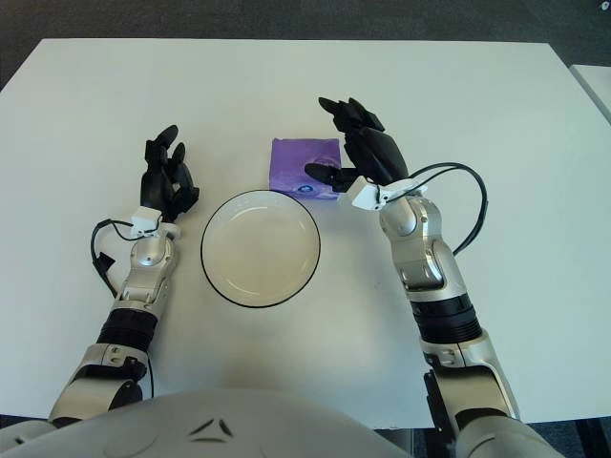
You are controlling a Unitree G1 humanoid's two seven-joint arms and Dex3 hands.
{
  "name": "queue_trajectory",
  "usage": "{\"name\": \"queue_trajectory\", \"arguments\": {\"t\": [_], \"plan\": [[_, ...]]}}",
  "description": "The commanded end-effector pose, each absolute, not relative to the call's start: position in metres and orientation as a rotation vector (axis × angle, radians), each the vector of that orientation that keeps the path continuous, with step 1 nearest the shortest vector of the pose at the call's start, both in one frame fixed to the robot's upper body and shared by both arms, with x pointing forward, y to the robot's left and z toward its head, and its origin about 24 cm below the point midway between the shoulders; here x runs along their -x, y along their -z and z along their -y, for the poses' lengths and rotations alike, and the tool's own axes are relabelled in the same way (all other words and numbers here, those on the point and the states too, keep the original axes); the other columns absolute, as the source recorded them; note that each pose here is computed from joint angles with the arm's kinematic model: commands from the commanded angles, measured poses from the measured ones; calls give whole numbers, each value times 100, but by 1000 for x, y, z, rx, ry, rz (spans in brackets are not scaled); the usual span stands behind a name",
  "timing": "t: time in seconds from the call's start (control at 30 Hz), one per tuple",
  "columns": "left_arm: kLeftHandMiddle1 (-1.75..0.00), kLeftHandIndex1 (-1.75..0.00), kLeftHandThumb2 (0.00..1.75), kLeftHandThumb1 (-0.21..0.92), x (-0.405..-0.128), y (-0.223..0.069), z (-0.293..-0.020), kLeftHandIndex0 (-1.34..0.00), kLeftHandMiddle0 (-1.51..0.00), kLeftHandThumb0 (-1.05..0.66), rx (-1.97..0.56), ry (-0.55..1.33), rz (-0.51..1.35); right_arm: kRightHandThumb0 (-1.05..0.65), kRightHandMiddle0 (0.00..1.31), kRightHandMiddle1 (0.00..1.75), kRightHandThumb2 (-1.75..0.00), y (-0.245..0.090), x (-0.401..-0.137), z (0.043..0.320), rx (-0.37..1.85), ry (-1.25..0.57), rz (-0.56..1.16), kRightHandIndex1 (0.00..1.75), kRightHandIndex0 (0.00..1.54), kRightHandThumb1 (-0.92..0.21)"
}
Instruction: Put the tissue paper into the plate.
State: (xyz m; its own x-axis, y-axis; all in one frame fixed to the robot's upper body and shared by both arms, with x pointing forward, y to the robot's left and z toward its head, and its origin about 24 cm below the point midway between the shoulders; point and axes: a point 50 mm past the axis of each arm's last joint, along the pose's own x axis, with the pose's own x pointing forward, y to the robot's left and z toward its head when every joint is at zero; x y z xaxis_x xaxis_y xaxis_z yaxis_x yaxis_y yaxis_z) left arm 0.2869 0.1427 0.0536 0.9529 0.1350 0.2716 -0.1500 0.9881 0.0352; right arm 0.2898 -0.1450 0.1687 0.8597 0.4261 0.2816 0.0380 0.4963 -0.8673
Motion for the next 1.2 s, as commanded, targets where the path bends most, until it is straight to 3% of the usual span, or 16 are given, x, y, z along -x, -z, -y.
{"name": "queue_trajectory", "arguments": {"t": [0.0,1.17], "plan": [[0,-70,79,92,-267,-7,-146,0,-37,-68,-76,-159,50,-104,0,1,-31,-173,-287,139,1109,-289,558,0,0,-92],[0,-71,79,92,-271,-9,-146,0,-36,-67,-87,-151,43,-105,0,0,-57,-158,-302,131,1485,-431,809,0,0,-92]]}}
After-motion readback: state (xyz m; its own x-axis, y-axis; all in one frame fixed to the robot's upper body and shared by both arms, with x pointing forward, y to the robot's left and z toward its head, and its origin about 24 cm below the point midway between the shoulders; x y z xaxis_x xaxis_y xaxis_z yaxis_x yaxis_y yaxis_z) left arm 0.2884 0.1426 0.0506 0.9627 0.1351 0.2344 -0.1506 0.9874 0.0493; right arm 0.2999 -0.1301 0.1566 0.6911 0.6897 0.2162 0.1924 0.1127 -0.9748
